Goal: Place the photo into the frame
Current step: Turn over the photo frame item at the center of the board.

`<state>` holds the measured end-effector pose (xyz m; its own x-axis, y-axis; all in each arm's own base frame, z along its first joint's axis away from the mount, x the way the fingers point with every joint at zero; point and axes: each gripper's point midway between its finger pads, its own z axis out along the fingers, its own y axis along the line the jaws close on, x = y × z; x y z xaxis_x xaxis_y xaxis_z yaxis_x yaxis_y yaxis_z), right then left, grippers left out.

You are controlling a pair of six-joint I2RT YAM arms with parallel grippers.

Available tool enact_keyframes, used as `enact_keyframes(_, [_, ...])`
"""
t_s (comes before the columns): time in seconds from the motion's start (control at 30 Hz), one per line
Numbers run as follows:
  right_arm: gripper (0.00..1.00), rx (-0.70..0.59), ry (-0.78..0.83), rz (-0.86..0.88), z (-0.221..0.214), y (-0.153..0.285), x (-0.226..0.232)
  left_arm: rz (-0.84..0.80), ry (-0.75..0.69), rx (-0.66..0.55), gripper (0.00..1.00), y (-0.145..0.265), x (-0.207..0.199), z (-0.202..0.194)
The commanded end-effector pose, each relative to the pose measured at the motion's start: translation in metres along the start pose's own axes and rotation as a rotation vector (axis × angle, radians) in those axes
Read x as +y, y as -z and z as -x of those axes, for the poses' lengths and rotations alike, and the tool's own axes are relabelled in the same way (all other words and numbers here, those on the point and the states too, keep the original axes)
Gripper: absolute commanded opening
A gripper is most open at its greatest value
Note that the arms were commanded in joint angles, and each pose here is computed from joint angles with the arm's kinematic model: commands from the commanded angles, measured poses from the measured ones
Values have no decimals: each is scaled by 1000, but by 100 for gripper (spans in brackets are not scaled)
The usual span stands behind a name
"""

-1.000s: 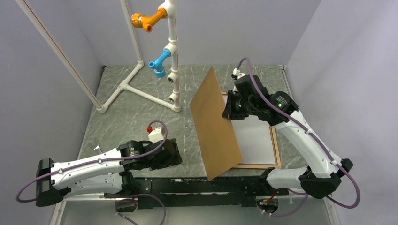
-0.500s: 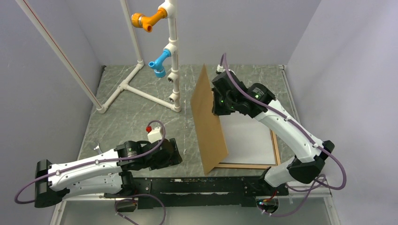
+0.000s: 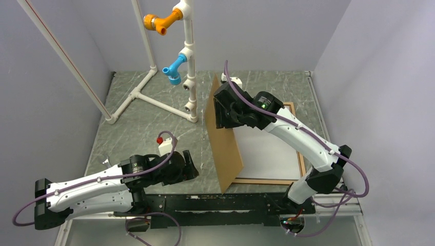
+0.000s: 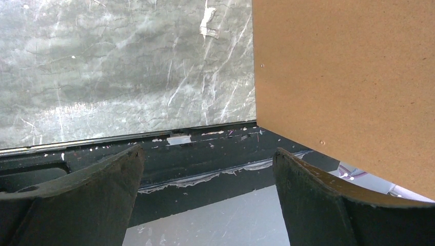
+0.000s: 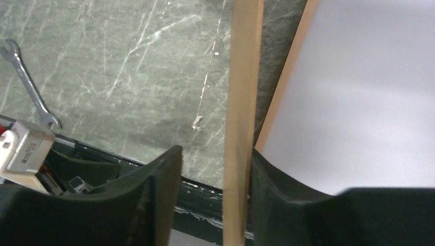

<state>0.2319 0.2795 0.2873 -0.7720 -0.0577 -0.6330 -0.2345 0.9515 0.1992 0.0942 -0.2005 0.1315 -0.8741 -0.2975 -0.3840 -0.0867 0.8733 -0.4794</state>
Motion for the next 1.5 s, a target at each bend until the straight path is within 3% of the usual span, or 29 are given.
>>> enact_keyframes(0.0, [56,-62,-19,99,16,19,17,-70,-9,-14,99,11,-21,9])
enact_keyframes(0.3, [73,-66,-52,326,15,37,52,-231,13,-140,100,43,-52,43])
enact_keyframes(0.53, [77,-83,-101,479,9,53,66,-386,38,-335,99,91,-77,99])
enact_keyframes(0.73, [78,-43,-109,602,-8,56,80,-489,18,-430,100,128,-101,134])
enact_keyframes(0.93, [78,-14,-115,705,-23,63,90,-523,-19,-417,100,133,-120,150])
enact_keyframes(1.07, [80,-13,-110,786,-28,74,95,-531,-42,-339,99,117,-132,149])
enact_keyframes(1.27, [85,-74,-116,729,-23,83,75,-420,-49,-255,99,85,-125,146])
enact_keyframes(1.47, [86,-123,-132,632,-21,85,46,-386,-82,-266,98,83,-129,161])
